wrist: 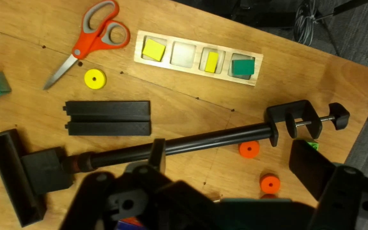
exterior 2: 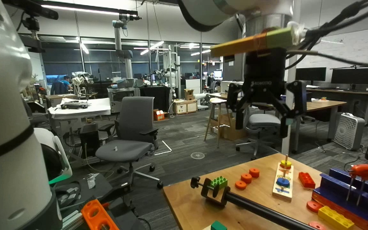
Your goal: Pick the orange ring and put it on the object
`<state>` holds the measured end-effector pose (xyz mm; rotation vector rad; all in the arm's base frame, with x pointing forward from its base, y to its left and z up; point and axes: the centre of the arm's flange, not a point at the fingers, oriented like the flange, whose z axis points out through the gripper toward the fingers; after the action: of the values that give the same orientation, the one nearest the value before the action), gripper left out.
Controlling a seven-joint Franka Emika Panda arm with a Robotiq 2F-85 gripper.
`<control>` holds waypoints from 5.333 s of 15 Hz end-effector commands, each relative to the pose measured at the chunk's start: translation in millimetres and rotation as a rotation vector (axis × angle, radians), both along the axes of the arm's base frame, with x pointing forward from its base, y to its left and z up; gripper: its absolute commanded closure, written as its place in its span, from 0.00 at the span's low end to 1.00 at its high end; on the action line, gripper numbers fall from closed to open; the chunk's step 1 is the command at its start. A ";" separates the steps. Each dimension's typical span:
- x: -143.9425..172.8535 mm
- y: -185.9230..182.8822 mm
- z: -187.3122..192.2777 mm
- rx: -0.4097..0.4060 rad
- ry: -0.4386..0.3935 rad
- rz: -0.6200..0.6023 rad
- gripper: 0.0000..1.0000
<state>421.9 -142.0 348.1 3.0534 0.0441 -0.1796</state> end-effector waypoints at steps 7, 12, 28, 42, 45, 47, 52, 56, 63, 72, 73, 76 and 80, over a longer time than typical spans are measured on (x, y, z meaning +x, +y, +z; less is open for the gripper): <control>38.3 62.8 -130.3 -0.011 -0.180 0.149 0.00; 60.3 79.6 -173.6 0.010 -0.211 0.191 0.00; 169.8 94.4 -219.2 0.089 -0.178 0.176 0.00; 187.4 90.3 -242.4 0.189 -0.105 0.147 0.00; 190.0 91.1 -245.2 0.187 -0.096 0.149 0.00; 193.1 91.6 -246.7 0.188 -0.093 0.152 0.00; 197.1 92.8 -247.7 0.185 -0.092 0.157 0.00; 197.7 95.2 -244.5 0.171 -0.095 0.161 0.00; 196.5 95.3 -242.6 0.169 -0.091 0.158 0.00; 195.8 96.4 -240.9 0.160 -0.097 0.161 0.80; 196.4 96.5 -239.6 0.158 -0.098 0.160 0.77; 194.6 96.7 -236.6 0.132 -0.097 0.159 0.76; 193.0 97.1 -229.1 0.095 -0.101 0.160 0.76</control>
<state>613.3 -48.0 104.4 3.1718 0.3094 -0.0254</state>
